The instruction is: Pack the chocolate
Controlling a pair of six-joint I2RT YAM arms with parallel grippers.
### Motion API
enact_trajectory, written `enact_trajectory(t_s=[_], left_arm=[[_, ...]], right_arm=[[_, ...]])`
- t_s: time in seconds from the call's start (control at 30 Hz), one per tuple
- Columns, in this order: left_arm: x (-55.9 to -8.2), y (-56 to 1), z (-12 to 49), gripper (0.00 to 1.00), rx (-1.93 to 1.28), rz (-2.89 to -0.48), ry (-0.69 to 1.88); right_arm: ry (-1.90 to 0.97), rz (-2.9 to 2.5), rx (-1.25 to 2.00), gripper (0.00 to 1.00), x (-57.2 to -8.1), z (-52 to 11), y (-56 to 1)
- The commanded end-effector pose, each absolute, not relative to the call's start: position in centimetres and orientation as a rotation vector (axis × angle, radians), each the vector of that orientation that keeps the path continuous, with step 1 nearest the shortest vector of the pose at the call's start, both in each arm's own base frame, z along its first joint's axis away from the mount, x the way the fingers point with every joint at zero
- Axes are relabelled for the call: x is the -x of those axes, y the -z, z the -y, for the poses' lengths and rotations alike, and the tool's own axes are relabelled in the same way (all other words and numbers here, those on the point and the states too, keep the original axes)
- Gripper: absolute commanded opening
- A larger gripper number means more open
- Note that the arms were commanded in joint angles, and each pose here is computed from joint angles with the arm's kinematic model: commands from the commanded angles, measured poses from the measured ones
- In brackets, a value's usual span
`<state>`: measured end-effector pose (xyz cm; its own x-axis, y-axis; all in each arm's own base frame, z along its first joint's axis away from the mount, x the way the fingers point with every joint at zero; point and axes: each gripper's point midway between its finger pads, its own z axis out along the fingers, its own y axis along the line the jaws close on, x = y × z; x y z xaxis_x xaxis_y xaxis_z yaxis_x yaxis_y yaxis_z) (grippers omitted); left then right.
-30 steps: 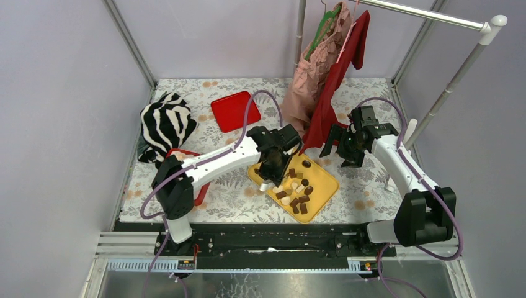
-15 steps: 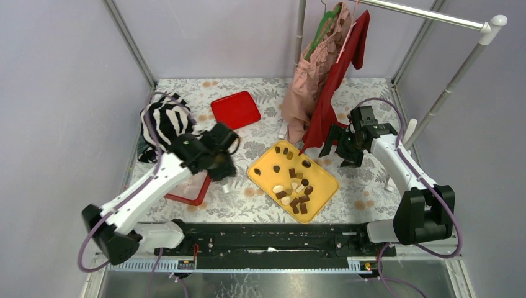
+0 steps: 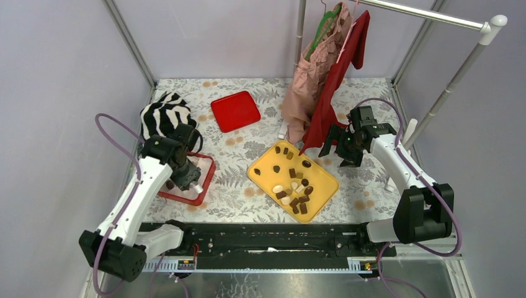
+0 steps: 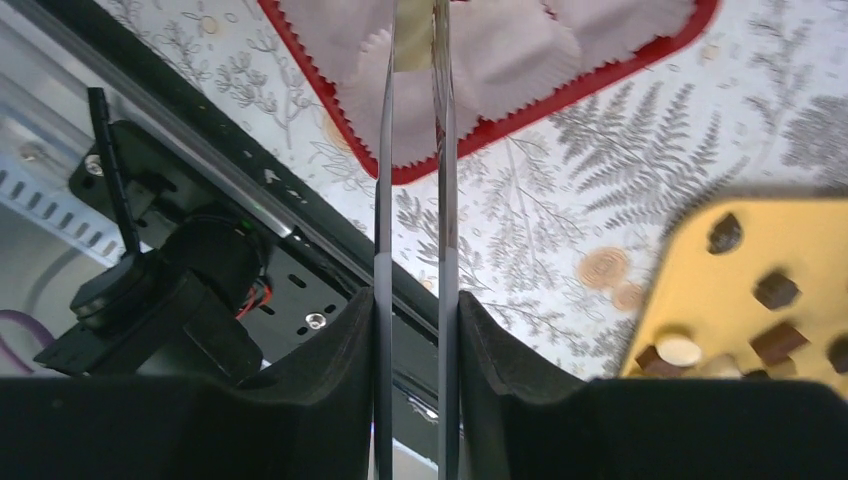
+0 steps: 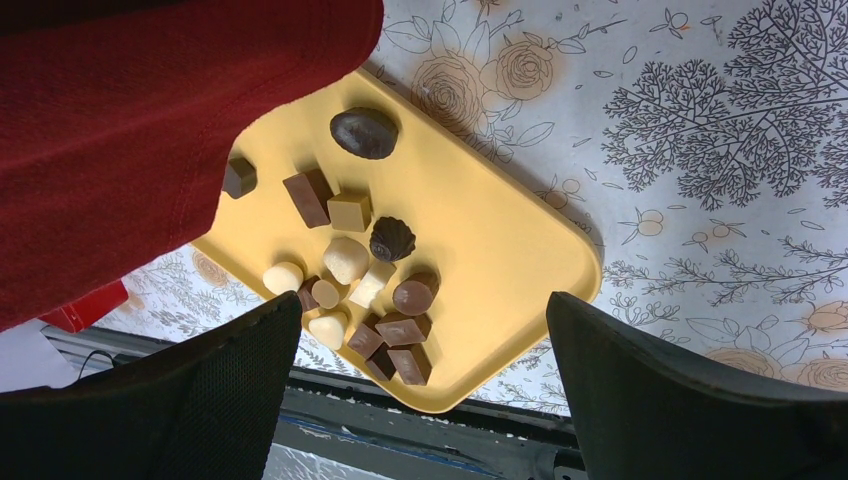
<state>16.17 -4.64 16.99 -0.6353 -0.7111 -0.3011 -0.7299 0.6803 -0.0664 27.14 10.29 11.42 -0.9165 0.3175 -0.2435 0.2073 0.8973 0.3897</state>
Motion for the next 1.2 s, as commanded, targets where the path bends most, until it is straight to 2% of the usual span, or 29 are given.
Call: enact_trajectory(t_s=[0.0,0.2,0.6,0.77,0.97,1.1,1.17], left_arm=[[-15.5,-15.5,2.9,0.0,1.138,-2.658,-0.218],[-15.2,-14.5,1.5,0.0,1.139,-2.701,-0.304],[-15.6,-13.4,2.0,0.0,1.106,-2.749,-0.268],[-15.5,-13.3,1.7,0.21,1.105,-2.75,-0.302],[-15.5,-13.2,1.5,0.37,1.109,-2.747,-0.319],[-15.6,-13.2,1.6,0.41,1.113,-2.745,-0.313],[-15.7,-13.3,1.5,0.47,1.112,-2.741,-0.316]], right_arm=[[-0.562,-2.741,-0.361,1.0,-27.4,-10.7,-12.1],[-0.555,-2.745,-0.364,1.0,-27.3,-10.6,-12.0],[-0.557,-2.754,-0.368,1.0,-27.4,-10.6,-11.7],[-0.56,-2.756,-0.365,1.0,-27.6,-10.7,-11.7],[-0.559,-2.762,-0.368,1.0,-27.7,-10.8,-11.5],[-0.562,-2.766,-0.37,1.0,-27.8,-10.8,-11.4],[-0.563,-2.766,-0.369,1.0,-27.8,-10.8,-11.4]])
